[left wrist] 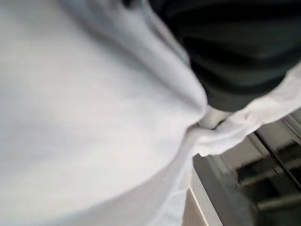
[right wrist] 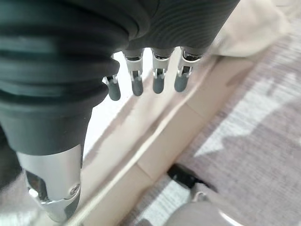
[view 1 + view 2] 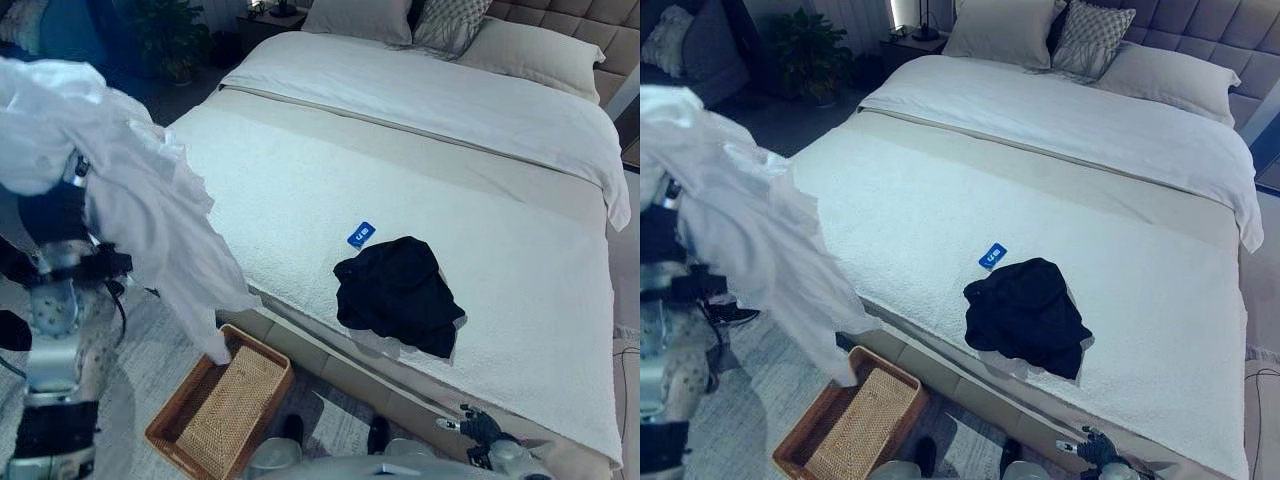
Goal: Pick up clothes into the bucket
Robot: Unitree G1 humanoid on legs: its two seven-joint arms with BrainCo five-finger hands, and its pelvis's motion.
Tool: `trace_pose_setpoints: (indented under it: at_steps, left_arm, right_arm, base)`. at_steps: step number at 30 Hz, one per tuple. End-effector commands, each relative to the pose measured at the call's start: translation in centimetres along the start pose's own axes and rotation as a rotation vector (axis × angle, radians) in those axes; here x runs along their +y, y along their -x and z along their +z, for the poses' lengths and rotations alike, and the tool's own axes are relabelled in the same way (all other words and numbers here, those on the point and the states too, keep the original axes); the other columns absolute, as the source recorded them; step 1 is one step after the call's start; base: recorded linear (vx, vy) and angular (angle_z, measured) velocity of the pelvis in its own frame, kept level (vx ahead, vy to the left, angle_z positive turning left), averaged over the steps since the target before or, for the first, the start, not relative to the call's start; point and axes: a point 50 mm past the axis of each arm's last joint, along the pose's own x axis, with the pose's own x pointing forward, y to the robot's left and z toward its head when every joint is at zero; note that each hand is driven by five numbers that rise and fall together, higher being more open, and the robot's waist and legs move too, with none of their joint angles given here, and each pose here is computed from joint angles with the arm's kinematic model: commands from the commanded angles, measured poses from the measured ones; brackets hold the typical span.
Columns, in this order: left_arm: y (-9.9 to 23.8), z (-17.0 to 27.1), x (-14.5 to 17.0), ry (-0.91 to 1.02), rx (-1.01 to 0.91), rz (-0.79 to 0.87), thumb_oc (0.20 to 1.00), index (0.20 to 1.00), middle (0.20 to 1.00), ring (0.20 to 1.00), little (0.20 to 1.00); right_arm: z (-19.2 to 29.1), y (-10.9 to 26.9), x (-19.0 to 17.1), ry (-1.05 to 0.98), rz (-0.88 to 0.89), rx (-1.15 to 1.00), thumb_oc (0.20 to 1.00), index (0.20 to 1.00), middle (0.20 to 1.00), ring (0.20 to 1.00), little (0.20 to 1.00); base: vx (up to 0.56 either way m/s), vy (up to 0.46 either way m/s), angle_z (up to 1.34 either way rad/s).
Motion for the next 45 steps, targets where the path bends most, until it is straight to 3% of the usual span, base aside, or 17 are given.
trace_pose_setpoints:
  at_steps: [1, 7, 16, 23, 24, 25, 26, 28, 29, 30, 31, 32, 38, 45]
  left_arm:
    - [-3.2, 4.5, -1.5, -0.059, -0.274, -0.016, 0.200, 0.200, 0.200, 0.200, 0.200]
    - [-8.1, 5.5, -4.0, -0.103, -0.309, -0.014, 0.200, 0.200, 0.200, 0.200, 0.200]
    - [-11.7, 5.9, -4.9, -0.092, -0.270, 0.006, 0.200, 0.200, 0.200, 0.200, 0.200]
    - [-12.3, 5.0, -5.8, -0.026, -0.206, -0.014, 0.200, 0.200, 0.200, 0.200, 0.200]
    - [-12.2, 4.4, -6.0, -0.035, -0.185, -0.028, 0.250, 0.250, 0.250, 0.250, 0.250]
    - [-12.2, 4.4, -6.1, -0.034, -0.185, -0.029, 0.294, 0.294, 0.294, 0.294, 0.294]
    - [-12.1, 4.2, -6.2, -0.034, -0.177, -0.031, 0.294, 0.294, 0.294, 0.294, 0.294]
    - [-11.8, 3.1, -7.2, -0.035, -0.143, -0.058, 0.442, 0.442, 0.442, 0.442, 0.442]
    - [-11.8, 3.1, -7.2, -0.035, -0.143, -0.059, 0.460, 0.460, 0.460, 0.460, 0.460]
    - [-11.6, 2.5, -7.9, -0.030, -0.120, -0.073, 0.834, 0.834, 0.834, 0.834, 0.834]
    - [-11.6, 2.5, -7.9, -0.030, -0.120, -0.073, 0.834, 0.834, 0.834, 0.834, 0.834]
    - [-11.5, 1.8, -8.3, -0.042, -0.093, -0.085, 1.000, 1.000, 1.000, 1.000, 1.000]
    - [-11.6, -0.7, -8.8, -0.227, 0.013, -0.134, 1.000, 1.000, 1.000, 1.000, 1.000]
    - [-12.9, -0.7, -8.4, -0.462, 0.033, -0.199, 1.000, 1.000, 1.000, 1.000, 1.000]
  right_arm:
    - [2.7, -0.3, 0.0, 0.090, 0.008, -0.099, 1.000, 1.000, 1.000, 1.000, 1.000]
    - [3.3, -0.4, 0.0, 0.186, 0.019, -0.119, 1.000, 1.000, 1.000, 1.000, 1.000]
    - [4.9, -0.4, -0.3, 0.200, 0.010, -0.180, 1.000, 1.000, 1.000, 1.000, 1.000]
    - [12.7, 1.9, -0.5, -0.030, 0.032, -0.558, 1.000, 1.000, 1.000, 1.000, 1.000]
    - [15.6, 3.5, -0.6, -0.078, 0.053, -0.712, 1.000, 1.000, 1.000, 1.000, 1.000]
    - [15.5, 3.5, -0.6, -0.079, 0.053, -0.711, 1.000, 1.000, 1.000, 1.000, 1.000]
    - [16.6, 4.2, -0.8, -0.093, 0.055, -0.771, 1.000, 1.000, 1.000, 1.000, 1.000]
    - [20.4, 7.1, -1.4, -0.167, 0.068, -0.984, 1.000, 1.000, 1.000, 1.000, 1.000]
    - [20.3, 7.2, -1.4, -0.167, 0.067, -0.983, 1.000, 1.000, 1.000, 1.000, 1.000]
    - [21.9, 8.3, -1.6, -0.197, 0.069, -1.066, 1.000, 1.000, 1.000, 1.000, 1.000]
    - [21.9, 8.3, -1.6, -0.198, 0.068, -1.066, 1.000, 1.000, 1.000, 1.000, 1.000]
    - [23.1, 9.2, -1.7, -0.207, 0.066, -1.120, 1.000, 1.000, 1.000, 1.000, 1.000]
    - [26.1, 11.0, -1.0, -0.190, 0.094, -1.231, 1.000, 1.000, 1.000, 1.000, 1.000]
    - [23.6, 9.5, 0.1, -0.117, 0.122, -1.128, 1.000, 1.000, 1.000, 1.000, 1.000]
  base:
    - [0.00, 0.000, 0.00]
    - [0.00, 0.003, -0.03]
    - [0.00, 0.006, -0.13]
    - [0.02, 0.013, -0.18]
    - [0.02, 0.004, -0.17]
    - [0.02, 0.001, -0.09]
    - [0.00, 0.000, 0.00]
    - [0.02, -0.003, -0.03]
    - [0.00, 0.000, 0.00]
    - [0.00, 0.000, 0.00]
    - [0.00, 0.000, 0.00]
    - [0.00, 0.000, 0.00]
    - [-0.02, -0.007, -0.04]
    - [0.00, 0.000, 0.00]
